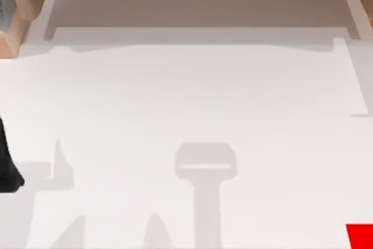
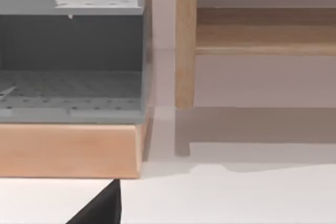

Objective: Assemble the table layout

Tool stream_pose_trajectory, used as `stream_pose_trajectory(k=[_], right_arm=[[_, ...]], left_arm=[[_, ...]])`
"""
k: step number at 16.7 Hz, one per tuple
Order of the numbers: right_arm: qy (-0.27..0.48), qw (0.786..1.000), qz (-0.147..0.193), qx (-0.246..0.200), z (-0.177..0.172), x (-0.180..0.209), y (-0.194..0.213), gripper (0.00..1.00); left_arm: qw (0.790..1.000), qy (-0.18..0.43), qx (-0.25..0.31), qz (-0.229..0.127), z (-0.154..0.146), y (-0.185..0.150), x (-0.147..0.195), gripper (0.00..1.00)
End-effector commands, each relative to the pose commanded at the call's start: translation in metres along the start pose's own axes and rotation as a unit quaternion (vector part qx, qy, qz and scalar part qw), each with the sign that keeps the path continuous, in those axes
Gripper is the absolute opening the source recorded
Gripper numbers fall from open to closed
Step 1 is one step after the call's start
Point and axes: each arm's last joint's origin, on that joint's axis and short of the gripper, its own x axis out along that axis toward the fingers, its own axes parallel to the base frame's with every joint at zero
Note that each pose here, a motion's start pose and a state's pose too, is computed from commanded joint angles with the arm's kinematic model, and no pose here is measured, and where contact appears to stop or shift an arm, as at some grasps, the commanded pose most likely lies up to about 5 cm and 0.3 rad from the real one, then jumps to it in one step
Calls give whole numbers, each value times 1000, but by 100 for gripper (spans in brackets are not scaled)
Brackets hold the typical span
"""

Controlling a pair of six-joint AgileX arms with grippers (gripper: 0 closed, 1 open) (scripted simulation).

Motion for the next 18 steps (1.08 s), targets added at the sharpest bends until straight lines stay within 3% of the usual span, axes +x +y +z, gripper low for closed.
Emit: stream_pose_trajectory(k=[5, 15, 18], right_arm=[[0, 1000, 0, 0, 0, 0, 0, 2], [1, 1000, 3, 3, 0, 1, 1, 0], [0, 1000, 5, 3, 1, 18, 3, 0]], left_arm=[[1000, 0, 0, 0, 0, 0, 0, 100], [1000, 0, 0, 0, 0, 0, 0, 100], [1000, 0, 0, 0, 0, 0, 0, 100]])
